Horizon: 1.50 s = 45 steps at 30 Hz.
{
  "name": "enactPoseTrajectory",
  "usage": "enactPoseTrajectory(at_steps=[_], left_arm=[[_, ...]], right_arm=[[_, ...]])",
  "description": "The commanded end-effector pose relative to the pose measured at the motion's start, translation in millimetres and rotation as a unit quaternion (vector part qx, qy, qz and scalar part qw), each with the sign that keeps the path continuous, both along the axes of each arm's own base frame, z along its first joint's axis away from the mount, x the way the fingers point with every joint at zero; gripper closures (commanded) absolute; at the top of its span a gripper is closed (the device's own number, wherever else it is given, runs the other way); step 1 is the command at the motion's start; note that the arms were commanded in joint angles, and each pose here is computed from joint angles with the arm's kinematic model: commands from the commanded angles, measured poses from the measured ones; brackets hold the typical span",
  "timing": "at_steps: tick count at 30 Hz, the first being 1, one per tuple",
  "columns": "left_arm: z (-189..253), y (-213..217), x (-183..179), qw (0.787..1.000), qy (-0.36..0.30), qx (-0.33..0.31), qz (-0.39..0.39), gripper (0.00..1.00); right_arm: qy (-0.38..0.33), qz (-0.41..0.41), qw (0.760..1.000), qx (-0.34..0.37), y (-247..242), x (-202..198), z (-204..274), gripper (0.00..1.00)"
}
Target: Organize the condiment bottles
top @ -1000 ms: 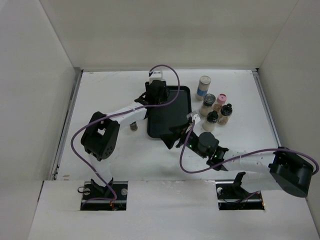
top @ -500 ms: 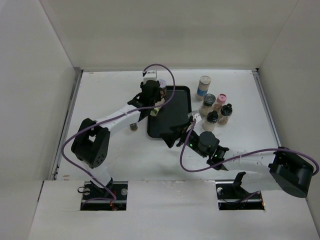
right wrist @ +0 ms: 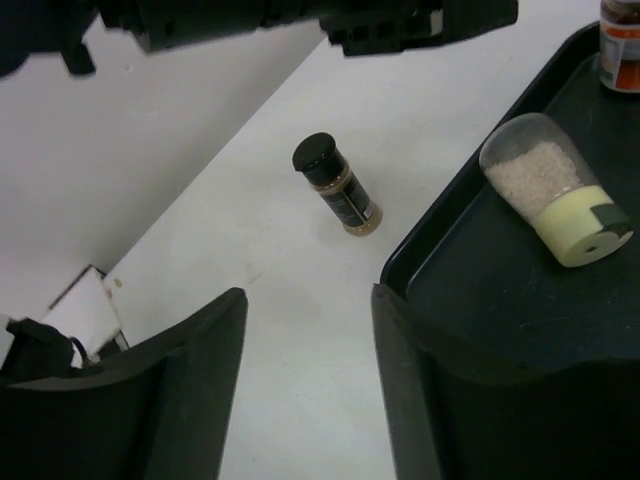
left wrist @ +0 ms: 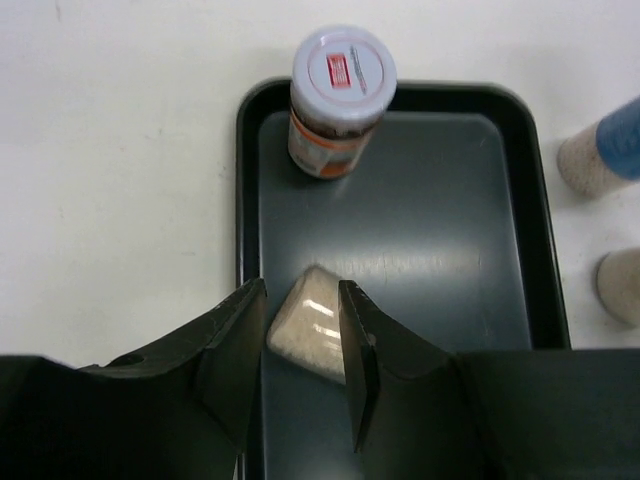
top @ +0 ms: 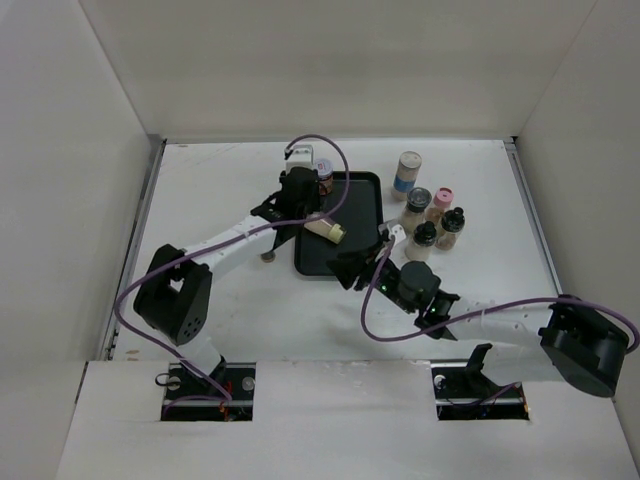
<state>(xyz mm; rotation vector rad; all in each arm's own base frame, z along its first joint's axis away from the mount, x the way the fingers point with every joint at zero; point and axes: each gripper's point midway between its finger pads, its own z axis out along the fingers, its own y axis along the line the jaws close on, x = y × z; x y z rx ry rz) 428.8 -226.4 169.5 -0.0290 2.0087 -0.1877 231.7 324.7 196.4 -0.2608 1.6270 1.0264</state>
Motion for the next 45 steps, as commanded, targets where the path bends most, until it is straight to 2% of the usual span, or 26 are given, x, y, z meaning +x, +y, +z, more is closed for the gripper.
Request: enactPoseTrajectory(at_steps=[1, 2, 5, 10, 13, 18, 25, 31, 35, 42, 45], left_arm=[[-16.0, -14.6, -18.9, 0.999, 0.024, -0.007, -0.027, 0.66], [-19.4, -19.9, -23.3, 0.999, 0.029, -0.010, -0.037, 0.64], [-22.3, -35.6, -35.6, 0.997, 0.039, -0.026, -0.056, 0.57], [-25.0, -59.4, -61.9, 0.995, 0.050, -0.062, -0.060, 0.45], [-32.7, -72.8, -74.4, 0.995, 0.055, -0.075, -0.048, 0.42], [-43.2, -78.9, -84.6, 0.995, 0.051, -0.090, -0.009, 0.41], [-38.6, -90.4, -92.8, 0.995, -0.004, -0.087, 0.054, 0.33], [-47.0, -92.8, -87.1, 0.979, -0.012, -0.166, 0.119, 0.29], [-50.4, -90.5, -80.1, 0.964, 0.000, -0.220, 0.149, 0.26], [-66.7, -97.1, -66.6, 0.952, 0.022, -0.250, 0.175, 0.26], [-79.4, -94.0, -64.1, 0.948, 0.037, -0.251, 0.194, 0.26]], right_arm=[[-0.012, -0.025, 0.999, 0.038, -10.0, 8.6, 23.0, 0.53], [-0.013, -0.029, 0.999, 0.044, -13.2, 8.9, 26.2, 0.61], [-0.020, -0.065, 0.995, 0.069, -33.2, 13.2, 37.7, 0.71], [-0.024, -0.165, 0.981, 0.100, -84.6, 28.0, 46.9, 0.72], [-0.008, -0.204, 0.974, 0.097, -103.9, 39.2, 39.5, 0.72], [0.019, -0.207, 0.975, 0.080, -103.2, 47.8, 28.9, 0.72], [-0.005, -0.210, 0.971, 0.113, -117.4, 36.7, 55.3, 0.68], [-0.026, -0.203, 0.970, 0.128, -132.2, 18.0, 83.6, 0.61], [-0.030, -0.186, 0.974, 0.122, -135.8, 0.2, 86.5, 0.49], [-0.042, -0.171, 0.977, 0.122, -141.7, -15.9, 95.6, 0.29], [-0.045, -0.154, 0.981, 0.113, -136.9, -23.3, 99.8, 0.25]])
